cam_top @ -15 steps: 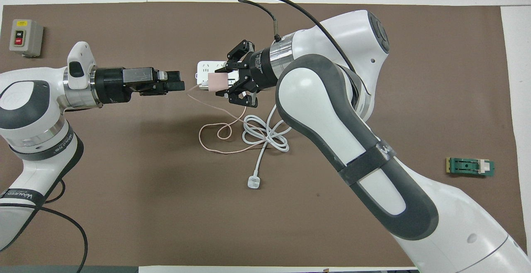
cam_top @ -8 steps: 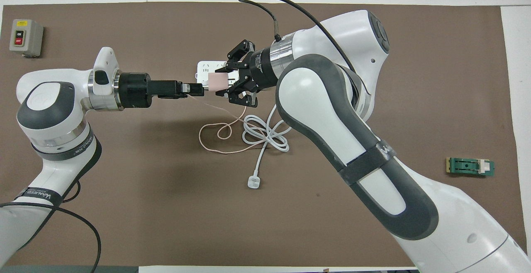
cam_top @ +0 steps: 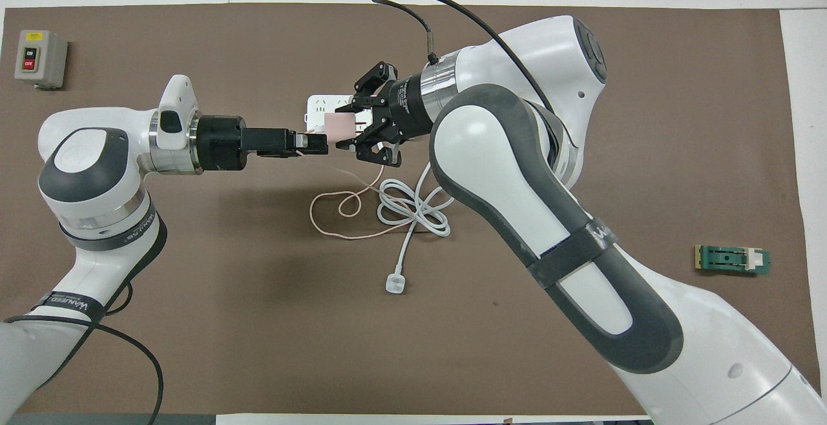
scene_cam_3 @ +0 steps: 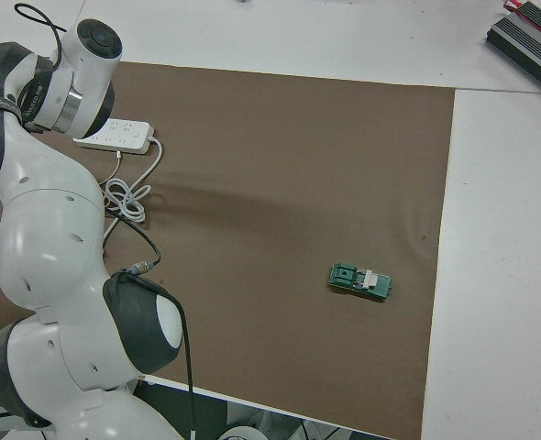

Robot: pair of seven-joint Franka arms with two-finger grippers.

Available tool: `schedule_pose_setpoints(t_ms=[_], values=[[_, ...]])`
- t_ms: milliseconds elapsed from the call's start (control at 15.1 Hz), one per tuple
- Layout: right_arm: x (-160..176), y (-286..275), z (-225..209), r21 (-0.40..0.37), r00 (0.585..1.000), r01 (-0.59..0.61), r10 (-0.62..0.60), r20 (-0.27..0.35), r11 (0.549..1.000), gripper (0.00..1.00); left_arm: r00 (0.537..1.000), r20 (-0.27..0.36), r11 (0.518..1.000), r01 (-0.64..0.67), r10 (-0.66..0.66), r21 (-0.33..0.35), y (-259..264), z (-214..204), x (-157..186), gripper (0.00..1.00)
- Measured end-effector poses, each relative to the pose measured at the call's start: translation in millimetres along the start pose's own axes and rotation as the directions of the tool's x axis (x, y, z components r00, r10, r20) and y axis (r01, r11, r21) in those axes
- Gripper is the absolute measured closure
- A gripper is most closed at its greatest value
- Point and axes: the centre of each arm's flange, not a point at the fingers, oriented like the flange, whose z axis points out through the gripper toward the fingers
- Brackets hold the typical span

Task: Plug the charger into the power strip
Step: 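Close the left gripper on the charger held by the right gripper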

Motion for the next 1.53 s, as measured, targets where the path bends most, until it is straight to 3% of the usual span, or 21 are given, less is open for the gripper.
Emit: schedule_pose_setpoints(t_ms=[730, 797, 863, 930, 1394, 1461, 1527], values=[[0, 0, 0, 0.001, 1.0, -0.001, 0.001, 0.0, 1.0, 0.52, 0.989, -0.029, 0.989, 0.145, -0.145, 0.013, 0, 7, 2, 0.01], [0, 0, 0, 0.001, 1.0, -0.001, 0.001, 0.0, 1.0, 0.52, 0.989, -0.031, 0.989, 0.148, -0.148, 0.011, 0, 8, 2, 0.04], [0, 0, 0, 0.002, 1.0, -0.001, 0.001, 0.0, 1.0, 0.52, 0.988, -0.033, 0.989, 0.148, -0.148, 0.008, 1, 9, 3, 0.17], [0, 0, 0, 0.002, 1.0, -0.001, 0.001, 0.0, 1.0, 0.52, 0.989, -0.034, 0.989, 0.147, -0.147, 0.006, 2, 10, 3, 0.19], [0, 0, 0, 0.002, 1.0, -0.001, 0.001, 0.001, 1.0, 0.52, 0.989, -0.033, 0.989, 0.145, -0.144, 0.003, 4, 12, 4, 0.21], [0, 0, 0, 0.003, 1.0, -0.001, 0.001, 0.001, 1.0, 0.52, 0.989, -0.033, 0.989, 0.145, -0.145, 0.003, 4, 12, 4, 0.26], [0, -1, -1, 0.005, 1.0, -0.001, 0.001, 0.001, 1.0, 0.52, 0.989, -0.033, 0.989, 0.146, -0.145, 0.003, 4, 13, 4, 0.37]])
